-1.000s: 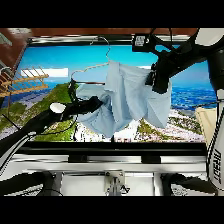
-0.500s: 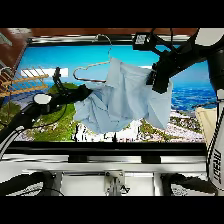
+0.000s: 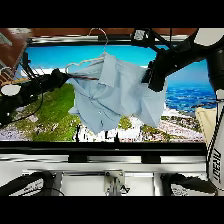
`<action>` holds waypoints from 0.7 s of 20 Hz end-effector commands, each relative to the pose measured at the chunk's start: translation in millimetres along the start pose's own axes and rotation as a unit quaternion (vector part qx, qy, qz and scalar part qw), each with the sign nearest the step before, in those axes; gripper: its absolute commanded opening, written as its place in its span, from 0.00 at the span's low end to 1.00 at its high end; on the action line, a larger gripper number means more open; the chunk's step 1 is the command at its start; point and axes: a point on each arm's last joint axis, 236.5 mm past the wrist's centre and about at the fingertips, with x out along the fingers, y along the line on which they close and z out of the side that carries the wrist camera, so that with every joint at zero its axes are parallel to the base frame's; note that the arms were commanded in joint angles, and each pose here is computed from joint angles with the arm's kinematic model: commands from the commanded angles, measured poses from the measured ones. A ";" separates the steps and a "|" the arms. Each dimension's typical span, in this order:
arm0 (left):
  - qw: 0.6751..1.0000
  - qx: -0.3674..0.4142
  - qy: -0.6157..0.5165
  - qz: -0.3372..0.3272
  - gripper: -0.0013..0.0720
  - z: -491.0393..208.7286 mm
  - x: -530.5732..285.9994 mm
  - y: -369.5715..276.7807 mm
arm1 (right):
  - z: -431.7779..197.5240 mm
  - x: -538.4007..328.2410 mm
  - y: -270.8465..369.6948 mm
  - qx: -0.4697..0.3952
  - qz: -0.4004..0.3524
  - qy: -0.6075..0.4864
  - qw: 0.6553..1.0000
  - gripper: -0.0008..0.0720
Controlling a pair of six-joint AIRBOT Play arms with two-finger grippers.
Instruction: Fold the shirts.
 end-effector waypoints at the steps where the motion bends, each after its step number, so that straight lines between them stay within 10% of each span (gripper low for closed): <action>1: 1.000 0.010 -0.018 -0.005 0.09 24.6 -11.3 -3.9 | 1.6 -0.6 -2.9 0.000 -0.006 -0.004 1.000 0.09; 14: 0.995 0.077 -0.022 -0.056 0.09 52.2 -29.8 -44.0 | -10.3 1.8 -18.3 0.014 -0.035 0.021 0.999 0.09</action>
